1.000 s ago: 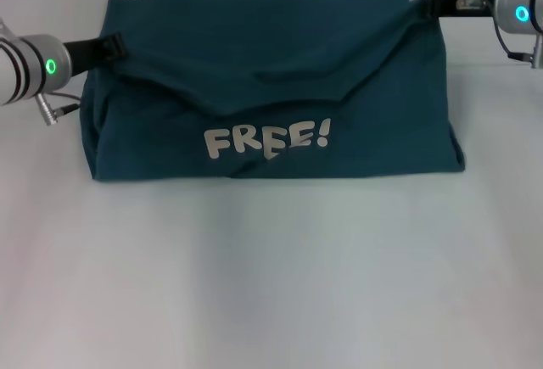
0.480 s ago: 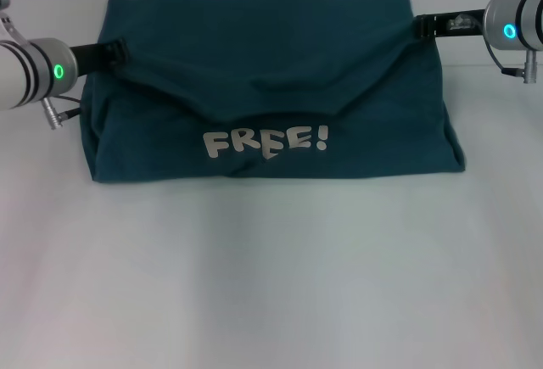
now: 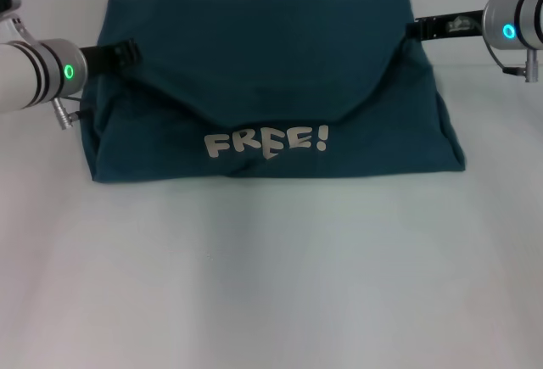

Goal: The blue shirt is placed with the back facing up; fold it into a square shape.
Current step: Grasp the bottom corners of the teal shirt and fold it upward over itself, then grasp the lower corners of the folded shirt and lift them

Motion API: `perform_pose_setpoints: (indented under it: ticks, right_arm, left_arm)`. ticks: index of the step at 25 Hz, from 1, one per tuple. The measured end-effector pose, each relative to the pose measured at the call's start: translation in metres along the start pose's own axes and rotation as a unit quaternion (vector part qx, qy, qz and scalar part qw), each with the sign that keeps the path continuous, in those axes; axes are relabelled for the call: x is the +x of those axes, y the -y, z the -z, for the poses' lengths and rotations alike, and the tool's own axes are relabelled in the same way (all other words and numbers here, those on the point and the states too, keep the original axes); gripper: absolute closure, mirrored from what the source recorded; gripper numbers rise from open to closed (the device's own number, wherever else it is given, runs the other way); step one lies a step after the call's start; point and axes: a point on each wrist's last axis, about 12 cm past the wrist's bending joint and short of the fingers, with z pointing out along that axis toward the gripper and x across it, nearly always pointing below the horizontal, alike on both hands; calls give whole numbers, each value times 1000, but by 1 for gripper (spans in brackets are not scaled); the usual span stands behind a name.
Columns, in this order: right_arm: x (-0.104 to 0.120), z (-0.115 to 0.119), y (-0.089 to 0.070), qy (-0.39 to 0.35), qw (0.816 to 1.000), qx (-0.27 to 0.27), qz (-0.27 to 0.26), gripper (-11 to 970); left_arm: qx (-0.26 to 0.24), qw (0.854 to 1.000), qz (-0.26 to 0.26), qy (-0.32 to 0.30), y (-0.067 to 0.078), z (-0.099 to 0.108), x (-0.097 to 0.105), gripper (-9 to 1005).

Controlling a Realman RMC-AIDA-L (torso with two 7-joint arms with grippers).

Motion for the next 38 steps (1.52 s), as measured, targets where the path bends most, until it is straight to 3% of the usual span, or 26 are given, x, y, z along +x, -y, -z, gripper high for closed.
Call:
perform_pose_setpoints:
  ticks: [5,8,9,11,15,18,19,20,24,26,31,38]
  right_arm:
    - [-2,8,13,3,1000,-3,-26,677]
    - [4,19,25,-2,998,-28,-64,511]
    - [16,29,32,-7,993,-62,-96,456]
    - [25,36,35,-9,990,-83,-112,388]
    - [70,65,48,4,966,-183,-181,253]
    - [102,88,57,19,945,-243,-218,175]
    - [121,103,59,29,931,-277,-234,153]
    - [121,103,59,29,931,-277,-234,132]
    - [156,128,62,48,909,-327,-253,44]
    - [169,137,63,54,903,-339,-259,44]
    - [182,143,66,59,900,-337,-270,44]
    - [182,143,68,66,901,-332,-270,44]
  left_arm:
    - [-9,998,53,17,-14,7,-2,794]
    - [-17,995,95,29,-29,18,6,738]
    - [-17,993,108,35,-33,22,7,719]
    - [-9,989,138,47,-43,33,12,654]
    - [50,984,167,30,-56,53,25,471]
    - [99,982,163,3,-68,69,39,365]
    - [126,980,153,-3,-74,78,47,330]
    - [126,980,153,-3,-74,78,47,294]
    - [149,982,112,16,-90,92,65,161]
    - [145,985,89,15,-96,93,72,96]
    - [138,990,23,6,-97,89,86,109]
    - [110,994,22,-7,-90,72,98,128]
